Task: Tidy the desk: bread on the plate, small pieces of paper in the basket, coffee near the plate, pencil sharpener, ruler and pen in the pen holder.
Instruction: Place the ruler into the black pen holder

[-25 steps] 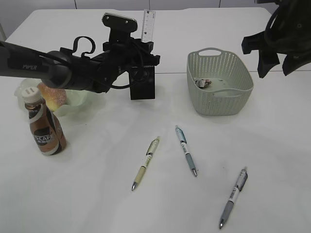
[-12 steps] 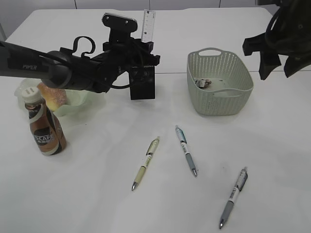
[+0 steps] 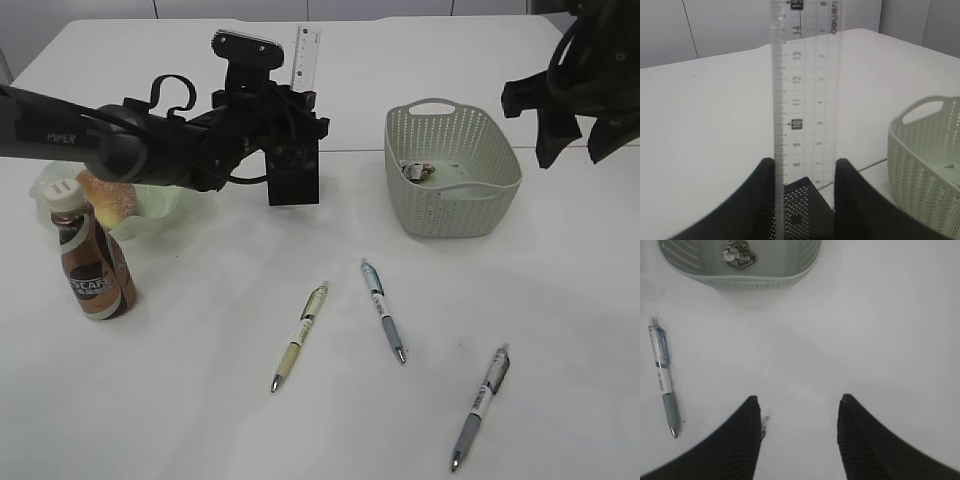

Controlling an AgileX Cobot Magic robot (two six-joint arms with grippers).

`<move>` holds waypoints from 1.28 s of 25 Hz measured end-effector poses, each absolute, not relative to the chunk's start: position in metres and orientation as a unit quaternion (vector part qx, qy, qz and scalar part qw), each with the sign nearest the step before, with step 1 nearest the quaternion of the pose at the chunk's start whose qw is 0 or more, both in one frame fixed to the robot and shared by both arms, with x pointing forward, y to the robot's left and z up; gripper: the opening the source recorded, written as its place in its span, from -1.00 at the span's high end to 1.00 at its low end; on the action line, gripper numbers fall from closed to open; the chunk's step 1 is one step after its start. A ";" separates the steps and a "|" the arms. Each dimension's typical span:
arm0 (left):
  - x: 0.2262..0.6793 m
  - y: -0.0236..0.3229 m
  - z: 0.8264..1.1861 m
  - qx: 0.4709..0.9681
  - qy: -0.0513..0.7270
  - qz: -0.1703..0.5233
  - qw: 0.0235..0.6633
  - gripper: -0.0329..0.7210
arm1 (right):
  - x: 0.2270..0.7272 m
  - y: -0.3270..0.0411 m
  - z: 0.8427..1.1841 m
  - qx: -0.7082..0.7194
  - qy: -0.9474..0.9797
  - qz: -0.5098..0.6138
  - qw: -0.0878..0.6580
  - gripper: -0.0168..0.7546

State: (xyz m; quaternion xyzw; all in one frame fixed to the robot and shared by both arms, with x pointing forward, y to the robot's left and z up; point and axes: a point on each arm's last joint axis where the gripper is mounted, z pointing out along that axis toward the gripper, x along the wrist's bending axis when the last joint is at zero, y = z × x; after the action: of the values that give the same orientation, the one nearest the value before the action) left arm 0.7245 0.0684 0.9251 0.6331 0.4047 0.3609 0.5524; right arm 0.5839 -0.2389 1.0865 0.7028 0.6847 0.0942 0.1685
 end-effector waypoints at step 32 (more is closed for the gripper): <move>0.697 0.085 1.004 0.707 0.474 0.264 0.453 -0.29 | 0.584 -0.228 1.128 0.714 0.671 0.151 0.131 0.00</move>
State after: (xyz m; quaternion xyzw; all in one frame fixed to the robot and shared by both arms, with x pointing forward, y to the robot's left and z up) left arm 0.6970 0.0850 1.0040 0.7068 0.4743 0.2645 0.4533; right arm 0.5838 -0.2281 1.1283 0.7140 0.6710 0.1514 0.1306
